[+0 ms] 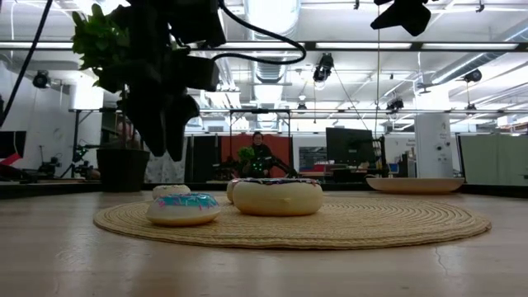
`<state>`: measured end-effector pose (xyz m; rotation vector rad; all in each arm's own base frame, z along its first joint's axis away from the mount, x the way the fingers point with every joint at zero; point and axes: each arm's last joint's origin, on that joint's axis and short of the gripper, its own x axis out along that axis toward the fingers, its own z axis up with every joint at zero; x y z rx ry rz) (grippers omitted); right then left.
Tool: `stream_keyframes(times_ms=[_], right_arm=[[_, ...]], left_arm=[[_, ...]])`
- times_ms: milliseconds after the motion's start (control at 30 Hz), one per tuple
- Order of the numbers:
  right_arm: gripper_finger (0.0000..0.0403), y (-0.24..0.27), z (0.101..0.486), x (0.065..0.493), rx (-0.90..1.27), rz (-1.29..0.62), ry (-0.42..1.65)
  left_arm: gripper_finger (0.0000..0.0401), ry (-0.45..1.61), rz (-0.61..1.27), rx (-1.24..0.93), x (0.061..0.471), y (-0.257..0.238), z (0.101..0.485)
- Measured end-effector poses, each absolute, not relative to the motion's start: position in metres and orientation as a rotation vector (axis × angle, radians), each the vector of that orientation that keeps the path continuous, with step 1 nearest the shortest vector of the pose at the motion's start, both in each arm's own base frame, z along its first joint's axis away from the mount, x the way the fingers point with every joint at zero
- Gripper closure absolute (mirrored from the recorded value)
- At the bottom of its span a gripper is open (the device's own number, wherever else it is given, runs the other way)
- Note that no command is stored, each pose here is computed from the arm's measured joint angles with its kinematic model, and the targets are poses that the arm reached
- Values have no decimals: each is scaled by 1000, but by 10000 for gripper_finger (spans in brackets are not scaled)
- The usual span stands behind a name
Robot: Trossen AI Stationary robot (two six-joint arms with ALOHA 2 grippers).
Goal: Pick & Place donuts
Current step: Put the small white donut on the gray plate
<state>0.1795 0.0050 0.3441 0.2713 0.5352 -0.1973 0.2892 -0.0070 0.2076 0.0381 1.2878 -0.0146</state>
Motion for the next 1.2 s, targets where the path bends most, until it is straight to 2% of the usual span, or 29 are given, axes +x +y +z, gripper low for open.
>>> stream_keyframes(times_ms=[1200], right_arm=[[175,5,342,180,270,-199,542]], left_arm=[[163,1346,-83,112,300,-4,184]])
